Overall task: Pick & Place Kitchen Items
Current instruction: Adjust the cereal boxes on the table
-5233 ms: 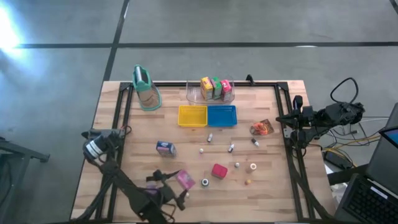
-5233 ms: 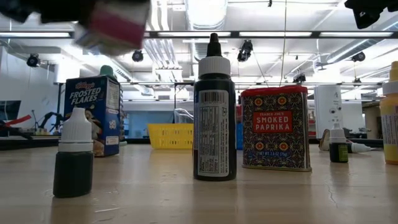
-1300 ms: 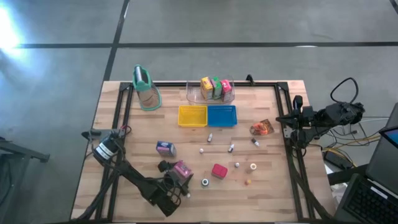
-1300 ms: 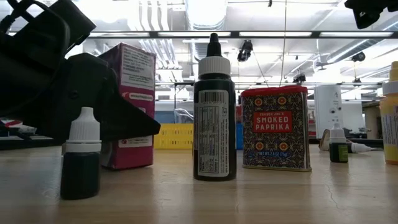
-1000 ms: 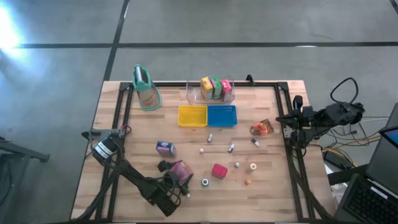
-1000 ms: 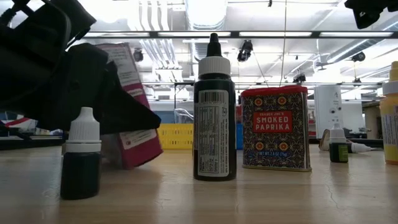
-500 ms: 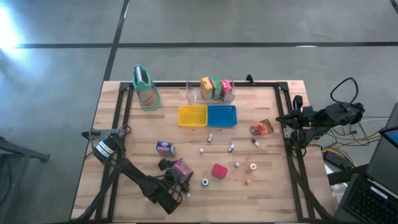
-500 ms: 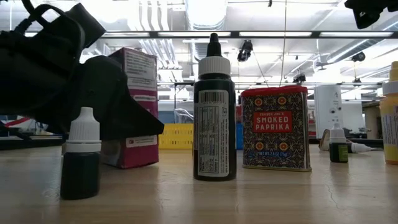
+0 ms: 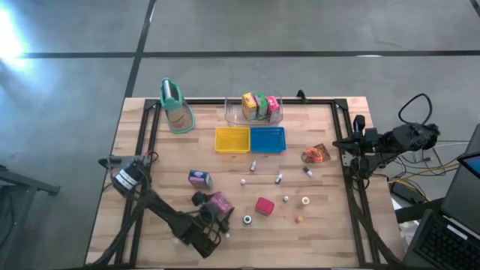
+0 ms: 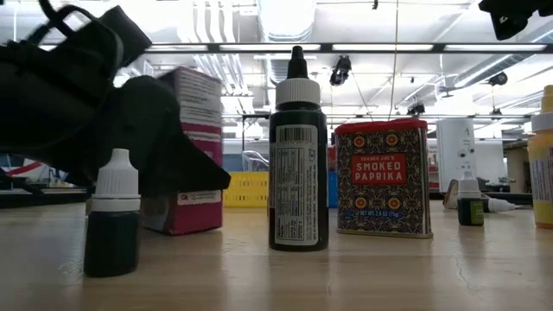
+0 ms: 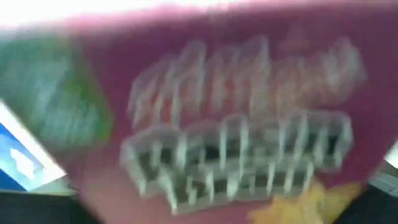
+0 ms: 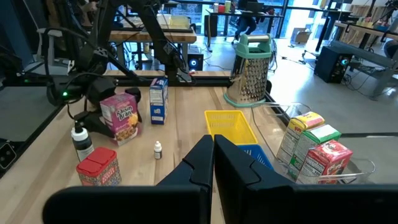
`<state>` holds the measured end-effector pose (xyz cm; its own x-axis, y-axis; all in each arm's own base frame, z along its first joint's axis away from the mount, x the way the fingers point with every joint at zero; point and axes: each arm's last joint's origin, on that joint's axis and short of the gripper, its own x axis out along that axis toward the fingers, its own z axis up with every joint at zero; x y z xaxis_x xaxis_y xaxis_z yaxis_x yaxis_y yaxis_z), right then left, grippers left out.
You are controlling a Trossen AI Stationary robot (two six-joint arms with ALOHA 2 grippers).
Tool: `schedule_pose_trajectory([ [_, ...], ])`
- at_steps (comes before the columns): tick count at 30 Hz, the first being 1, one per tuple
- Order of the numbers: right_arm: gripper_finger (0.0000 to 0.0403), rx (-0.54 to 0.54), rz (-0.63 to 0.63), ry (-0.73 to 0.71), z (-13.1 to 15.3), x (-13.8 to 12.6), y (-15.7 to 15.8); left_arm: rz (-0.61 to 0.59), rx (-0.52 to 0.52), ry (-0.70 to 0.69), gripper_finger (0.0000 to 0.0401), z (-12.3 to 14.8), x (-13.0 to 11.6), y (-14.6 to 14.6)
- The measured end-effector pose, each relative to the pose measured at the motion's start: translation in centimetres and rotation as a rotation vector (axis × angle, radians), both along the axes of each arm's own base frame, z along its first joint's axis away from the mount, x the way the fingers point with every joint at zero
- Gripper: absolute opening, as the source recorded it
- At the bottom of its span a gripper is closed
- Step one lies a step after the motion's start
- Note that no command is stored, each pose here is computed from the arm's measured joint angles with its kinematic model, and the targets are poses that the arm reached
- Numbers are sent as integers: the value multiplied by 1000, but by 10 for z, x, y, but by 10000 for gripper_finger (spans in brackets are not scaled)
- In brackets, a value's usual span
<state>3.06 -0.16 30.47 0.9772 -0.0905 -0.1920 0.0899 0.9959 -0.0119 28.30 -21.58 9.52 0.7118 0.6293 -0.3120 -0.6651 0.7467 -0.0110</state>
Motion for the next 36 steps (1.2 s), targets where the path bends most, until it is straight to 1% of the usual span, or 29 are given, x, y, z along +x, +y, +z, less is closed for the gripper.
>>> schedule_pose_trajectory([
  [5, 8, 0, 0, 0, 0, 0, 0, -2, -27, -2, 399, 4, 1, 0],
  [13, 8, 0, 1, 0, 0, 0, 0, -11, -40, -17, 399, 21, 0, 1],
  [20, 8, 0, 0, 0, 0, 0, 0, -17, -97, 34, 399, 22, 5, 8],
  [23, 8, 0, 0, 0, 0, 0, 0, -20, -92, 44, 399, 23, 6, 9],
  [36, 8, 0, 0, 0, 0, 0, 0, -45, -73, 56, 399, 42, 7, 13],
])
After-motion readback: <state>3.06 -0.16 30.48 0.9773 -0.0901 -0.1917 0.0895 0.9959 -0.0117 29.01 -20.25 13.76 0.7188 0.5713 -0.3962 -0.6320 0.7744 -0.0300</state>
